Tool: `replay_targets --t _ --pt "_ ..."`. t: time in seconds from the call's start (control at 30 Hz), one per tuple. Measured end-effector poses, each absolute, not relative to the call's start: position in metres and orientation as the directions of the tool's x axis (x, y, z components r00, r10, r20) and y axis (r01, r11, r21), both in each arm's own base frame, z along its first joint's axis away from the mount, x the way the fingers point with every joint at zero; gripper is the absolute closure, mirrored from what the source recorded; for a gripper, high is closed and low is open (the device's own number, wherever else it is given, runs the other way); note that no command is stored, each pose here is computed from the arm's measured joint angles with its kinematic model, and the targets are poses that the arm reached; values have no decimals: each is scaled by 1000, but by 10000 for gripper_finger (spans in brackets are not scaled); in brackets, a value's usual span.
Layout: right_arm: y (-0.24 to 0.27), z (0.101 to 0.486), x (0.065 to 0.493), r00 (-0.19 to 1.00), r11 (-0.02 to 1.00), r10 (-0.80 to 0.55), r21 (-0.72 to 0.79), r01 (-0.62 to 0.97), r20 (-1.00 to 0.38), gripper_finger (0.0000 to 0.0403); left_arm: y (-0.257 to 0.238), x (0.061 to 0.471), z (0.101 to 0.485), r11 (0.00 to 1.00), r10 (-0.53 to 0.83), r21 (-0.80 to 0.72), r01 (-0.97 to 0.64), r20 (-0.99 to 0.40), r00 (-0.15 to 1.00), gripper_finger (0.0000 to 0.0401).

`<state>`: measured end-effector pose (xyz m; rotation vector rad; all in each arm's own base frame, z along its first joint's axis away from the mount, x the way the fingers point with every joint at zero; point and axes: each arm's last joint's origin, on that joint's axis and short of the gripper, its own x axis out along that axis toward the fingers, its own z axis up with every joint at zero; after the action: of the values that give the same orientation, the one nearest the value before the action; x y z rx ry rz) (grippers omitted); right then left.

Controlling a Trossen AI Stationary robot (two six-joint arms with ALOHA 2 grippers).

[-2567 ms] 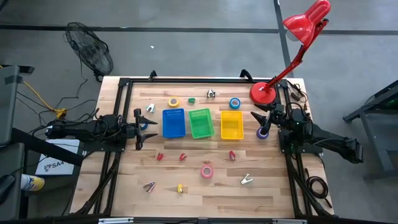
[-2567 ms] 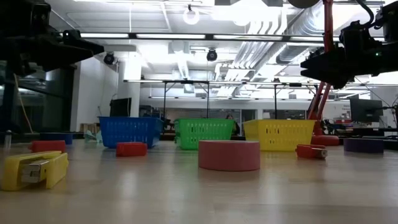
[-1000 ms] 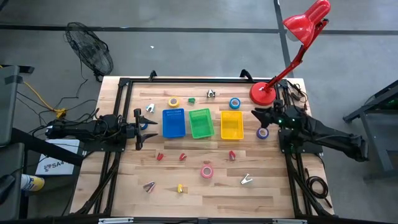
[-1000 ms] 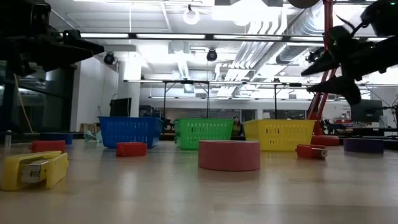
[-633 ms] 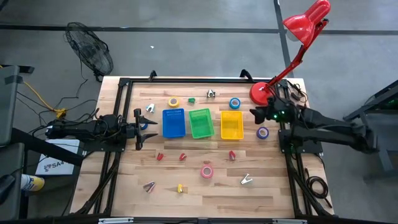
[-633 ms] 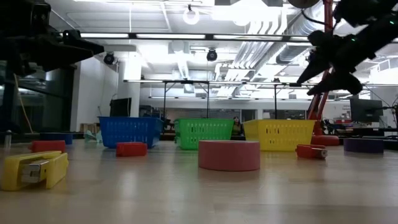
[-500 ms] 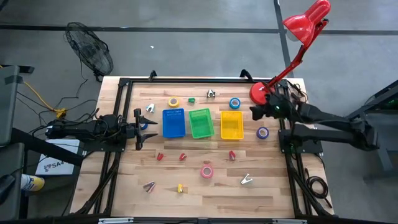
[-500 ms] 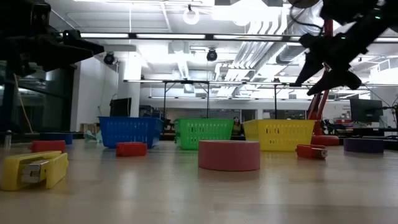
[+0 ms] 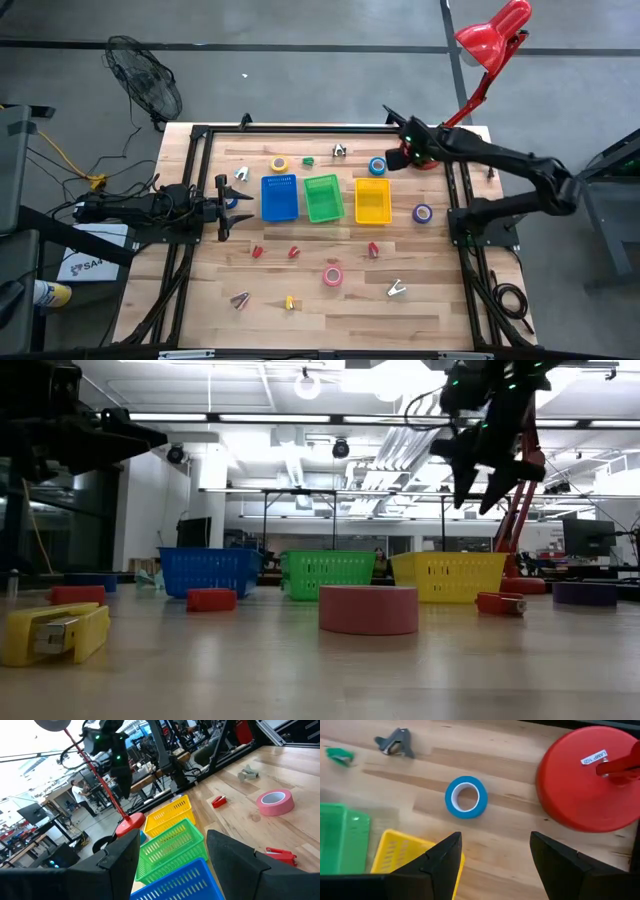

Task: Pick and place Stapler, Stapler remover, tape
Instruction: Put the blue tape into the yellow bin

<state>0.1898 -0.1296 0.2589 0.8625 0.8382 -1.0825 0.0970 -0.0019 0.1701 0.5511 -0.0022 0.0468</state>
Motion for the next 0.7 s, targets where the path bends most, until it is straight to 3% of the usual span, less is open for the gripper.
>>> replay_targets --t 0.33,0.7 --pt "-159 220 212 182 150 -206 152 977 -962 176 -2 97 170 851 44 523 -45 14 999 174" --pt "-183 186 227 199 67 -158 191 979 -967 176 -2 97 170 851 44 523 -45 15 999 174"
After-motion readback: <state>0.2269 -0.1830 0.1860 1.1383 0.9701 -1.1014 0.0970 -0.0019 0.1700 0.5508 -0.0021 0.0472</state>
